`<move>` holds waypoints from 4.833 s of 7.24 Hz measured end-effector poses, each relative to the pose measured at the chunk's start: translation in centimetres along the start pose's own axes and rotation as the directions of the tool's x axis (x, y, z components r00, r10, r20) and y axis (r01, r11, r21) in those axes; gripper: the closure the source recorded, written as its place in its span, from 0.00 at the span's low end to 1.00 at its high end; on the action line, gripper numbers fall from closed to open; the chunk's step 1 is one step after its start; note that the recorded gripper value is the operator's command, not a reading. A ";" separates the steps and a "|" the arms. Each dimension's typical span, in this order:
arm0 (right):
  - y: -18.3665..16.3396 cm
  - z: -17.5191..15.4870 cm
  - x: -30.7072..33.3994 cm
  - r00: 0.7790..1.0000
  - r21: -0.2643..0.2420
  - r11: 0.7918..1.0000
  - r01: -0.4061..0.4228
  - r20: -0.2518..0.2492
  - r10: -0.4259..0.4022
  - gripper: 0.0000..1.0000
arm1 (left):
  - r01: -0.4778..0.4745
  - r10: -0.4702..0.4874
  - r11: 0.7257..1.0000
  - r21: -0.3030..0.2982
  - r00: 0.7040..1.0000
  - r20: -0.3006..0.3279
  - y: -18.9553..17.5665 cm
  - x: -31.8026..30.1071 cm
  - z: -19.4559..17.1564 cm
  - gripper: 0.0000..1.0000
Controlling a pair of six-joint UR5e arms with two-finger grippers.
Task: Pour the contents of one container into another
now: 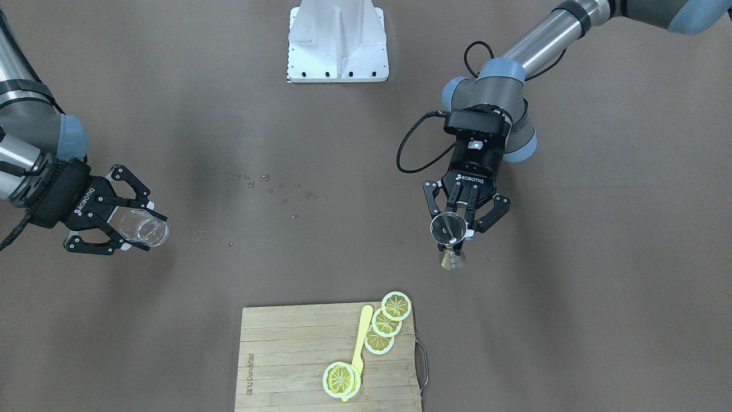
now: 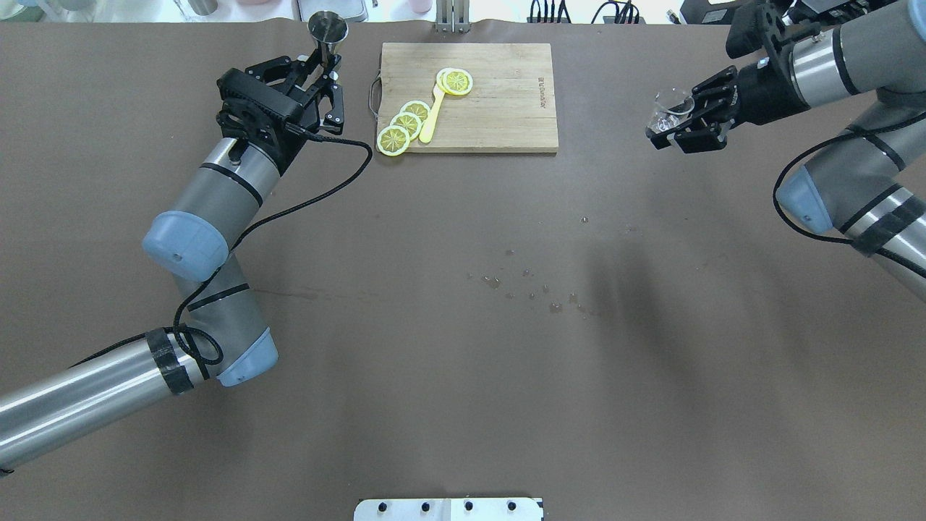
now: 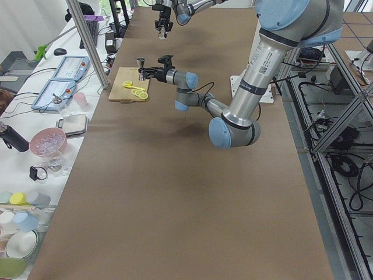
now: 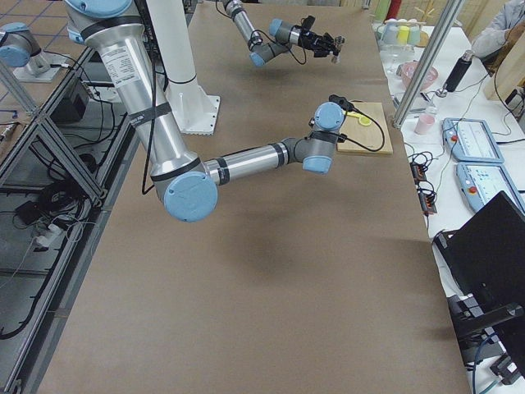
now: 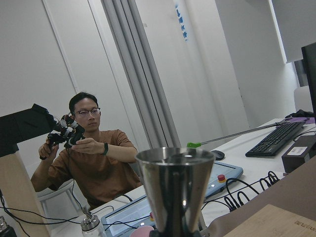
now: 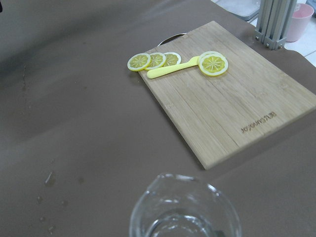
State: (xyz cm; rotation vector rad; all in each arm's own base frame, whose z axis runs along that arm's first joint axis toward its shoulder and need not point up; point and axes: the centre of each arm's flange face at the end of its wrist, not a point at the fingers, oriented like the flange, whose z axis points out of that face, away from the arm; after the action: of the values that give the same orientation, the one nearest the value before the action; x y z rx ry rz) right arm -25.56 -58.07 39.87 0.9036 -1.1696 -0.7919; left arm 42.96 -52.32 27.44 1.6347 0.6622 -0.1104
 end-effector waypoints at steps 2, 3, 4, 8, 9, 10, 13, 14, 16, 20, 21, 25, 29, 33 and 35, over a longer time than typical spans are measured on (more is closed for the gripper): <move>7.7 0.6 2.9 0.999 0.038 0.998 0.040 0.012 -0.040 1.00 | 0.002 0.000 1.000 -0.020 0.994 0.110 -0.2 -0.4 0.6 1.00; 10.3 0.4 3.3 0.998 0.051 0.997 0.062 0.015 -0.063 1.00 | 0.041 -0.036 0.999 -0.029 0.990 0.139 -0.7 -0.5 0.7 1.00; 12.0 0.1 3.3 0.994 0.059 0.992 0.107 0.016 -0.108 1.00 | 0.063 -0.055 0.997 -0.042 0.985 0.166 -1.4 -0.5 0.7 1.00; 15.5 0.4 4.3 0.944 0.027 0.943 0.331 -0.005 -0.331 1.00 | 0.102 -0.067 0.992 -0.079 0.930 0.362 0.5 3.0 -0.5 1.00; 16.1 1.0 4.4 0.937 0.017 0.937 0.349 -0.002 -0.350 1.00 | 0.123 -0.087 0.990 -0.064 0.911 0.403 1.5 4.4 -1.3 1.00; 16.3 1.7 4.3 0.936 0.010 0.936 0.352 0.007 -0.352 1.00 | 0.142 -0.106 0.989 -0.045 0.882 0.458 2.6 5.4 -1.9 1.00; 15.5 4.2 3.8 0.940 -0.008 0.940 0.341 0.041 -0.340 1.00 | 0.214 -0.191 0.976 0.032 0.781 0.595 6.8 6.0 -2.4 1.00; 15.2 5.0 3.6 0.939 -0.008 0.940 0.342 0.051 -0.341 1.00 | 0.243 -0.230 0.968 0.062 0.756 0.613 7.9 6.1 -2.5 1.00; 15.0 6.4 3.2 0.938 -0.013 0.940 0.342 0.069 -0.340 1.00 | 0.268 -0.272 0.958 0.106 0.725 0.633 10.3 7.1 -3.4 1.00; 15.7 8.5 2.6 0.940 -0.031 0.942 0.334 0.076 -0.331 1.00 | 0.247 -0.228 0.967 0.056 0.751 0.620 14.8 11.0 -6.1 1.00; 15.9 8.7 2.6 0.942 -0.034 0.943 0.331 0.077 -0.327 0.81 | 0.241 -0.218 0.969 0.048 0.755 0.618 15.4 11.9 -6.0 1.00; 16.1 8.9 2.5 0.943 -0.036 0.944 0.327 0.079 -0.323 0.00 | 0.214 -0.202 0.975 0.055 0.760 0.618 16.2 12.7 -5.1 1.00; 15.9 8.8 2.6 0.949 -0.035 0.950 0.309 0.077 -0.306 0.00 | 0.217 -0.234 0.971 0.102 0.757 0.610 16.5 13.0 -4.6 1.00; 13.9 7.9 2.4 0.959 -0.009 0.962 0.273 0.081 -0.271 0.00 | 0.206 -0.220 0.974 0.094 0.760 0.612 17.3 13.4 -4.3 1.00; 12.6 7.1 2.4 0.965 0.006 0.969 0.246 0.094 -0.245 0.00 | 0.200 -0.209 0.976 0.085 0.764 0.611 17.6 13.9 -4.5 1.00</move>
State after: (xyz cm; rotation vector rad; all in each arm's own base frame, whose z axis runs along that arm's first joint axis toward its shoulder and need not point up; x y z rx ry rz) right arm -31.25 -55.91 53.20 1.0284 -1.1496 -1.0476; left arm 61.46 -43.74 37.70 1.4122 0.3204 -0.7854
